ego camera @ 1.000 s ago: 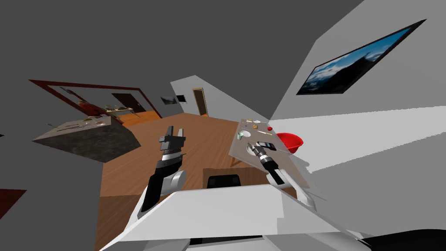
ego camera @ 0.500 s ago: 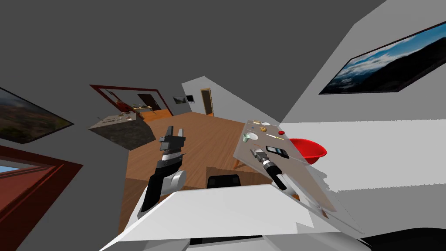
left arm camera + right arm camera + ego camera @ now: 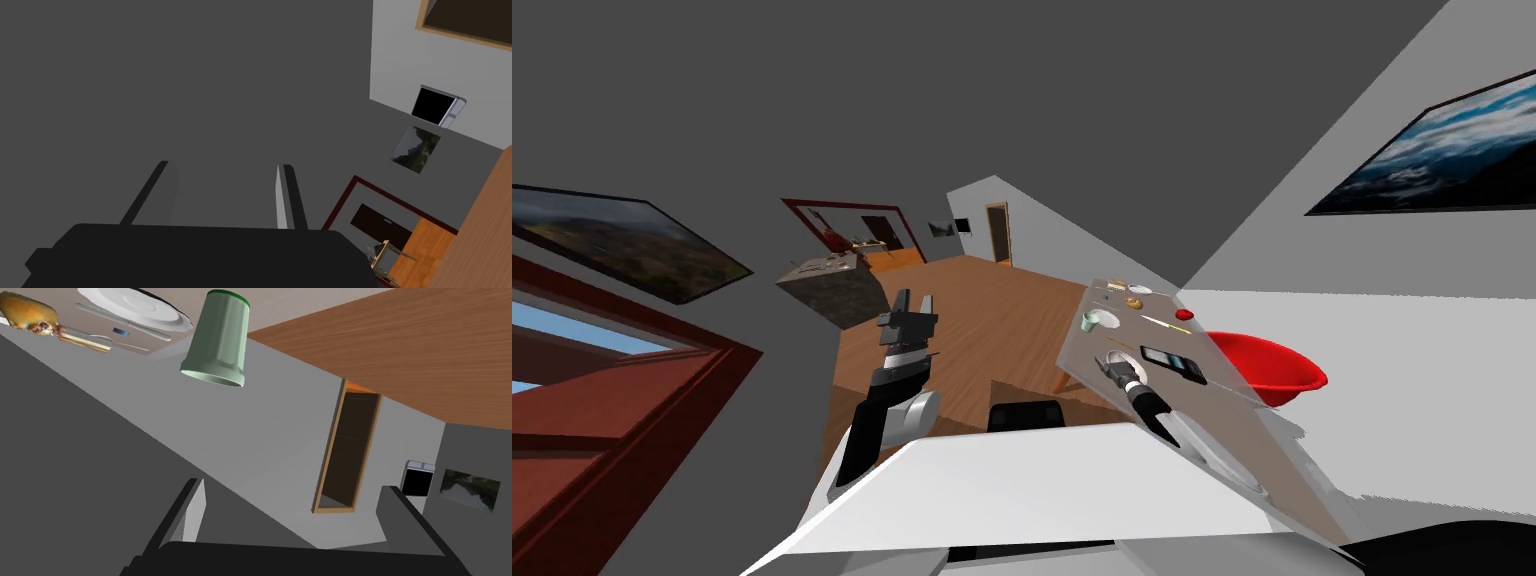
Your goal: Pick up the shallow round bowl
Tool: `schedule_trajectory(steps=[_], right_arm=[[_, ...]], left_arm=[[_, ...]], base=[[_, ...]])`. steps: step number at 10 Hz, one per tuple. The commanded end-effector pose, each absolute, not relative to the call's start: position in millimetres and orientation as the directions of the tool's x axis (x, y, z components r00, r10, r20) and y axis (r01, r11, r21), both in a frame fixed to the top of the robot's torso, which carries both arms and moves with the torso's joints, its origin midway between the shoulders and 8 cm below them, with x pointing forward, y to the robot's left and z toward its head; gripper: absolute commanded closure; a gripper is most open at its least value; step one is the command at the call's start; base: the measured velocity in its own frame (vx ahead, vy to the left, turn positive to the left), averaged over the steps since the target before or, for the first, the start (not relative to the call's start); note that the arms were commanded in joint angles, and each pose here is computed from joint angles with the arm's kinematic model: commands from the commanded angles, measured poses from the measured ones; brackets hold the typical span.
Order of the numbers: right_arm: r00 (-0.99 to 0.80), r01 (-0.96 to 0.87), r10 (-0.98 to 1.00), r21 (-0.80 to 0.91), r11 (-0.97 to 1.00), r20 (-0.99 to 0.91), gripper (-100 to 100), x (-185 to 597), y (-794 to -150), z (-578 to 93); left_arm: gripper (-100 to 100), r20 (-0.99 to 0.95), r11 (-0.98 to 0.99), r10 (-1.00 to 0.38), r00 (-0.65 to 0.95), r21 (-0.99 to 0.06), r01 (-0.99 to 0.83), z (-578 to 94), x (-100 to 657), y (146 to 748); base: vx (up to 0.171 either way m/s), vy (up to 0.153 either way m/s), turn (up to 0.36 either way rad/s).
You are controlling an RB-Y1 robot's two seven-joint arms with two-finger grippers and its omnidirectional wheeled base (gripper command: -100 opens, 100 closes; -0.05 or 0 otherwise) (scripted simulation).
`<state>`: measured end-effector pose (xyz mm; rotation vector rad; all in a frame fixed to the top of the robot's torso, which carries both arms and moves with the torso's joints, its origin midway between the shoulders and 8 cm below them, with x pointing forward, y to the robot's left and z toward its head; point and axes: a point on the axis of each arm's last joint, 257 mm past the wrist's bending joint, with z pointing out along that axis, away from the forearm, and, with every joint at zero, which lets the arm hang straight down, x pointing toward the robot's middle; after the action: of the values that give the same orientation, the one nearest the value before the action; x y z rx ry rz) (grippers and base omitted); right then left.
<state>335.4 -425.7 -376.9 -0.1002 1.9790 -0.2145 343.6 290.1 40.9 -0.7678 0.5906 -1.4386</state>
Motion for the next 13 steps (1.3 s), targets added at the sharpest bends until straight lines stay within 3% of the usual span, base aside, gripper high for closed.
schedule_trajectory(steps=[1,6,8,13], right_arm=[[-0.456,0.024,-0.201,-0.237,0.971,-0.867,-100,324,-438,-396],[-0.648,-0.075,-0.375,-0.434,0.898,-0.663,-100,246,-492,-464],[-0.667,-0.074,-0.369,-0.435,0.898,-0.648,-100,237,-497,-472],[-0.781,-0.239,-0.491,-0.543,0.805,-0.386,-100,143,-544,-517]], left_arm=[[0,0.091,-0.028,-0.994,0.065,-0.765,0.643,41,344,290],[0,0.091,-0.028,-0.994,0.065,-0.765,0.643,41,344,290],[0,0.091,-0.028,-0.994,0.065,-0.765,0.643,41,344,290],[0,0.091,-0.028,-0.994,0.065,-0.765,0.643,41,344,290]], base=[[0.049,0.020,0.120],[0.059,0.019,0.212],[0.040,0.004,0.034],[0.058,0.002,0.190]])
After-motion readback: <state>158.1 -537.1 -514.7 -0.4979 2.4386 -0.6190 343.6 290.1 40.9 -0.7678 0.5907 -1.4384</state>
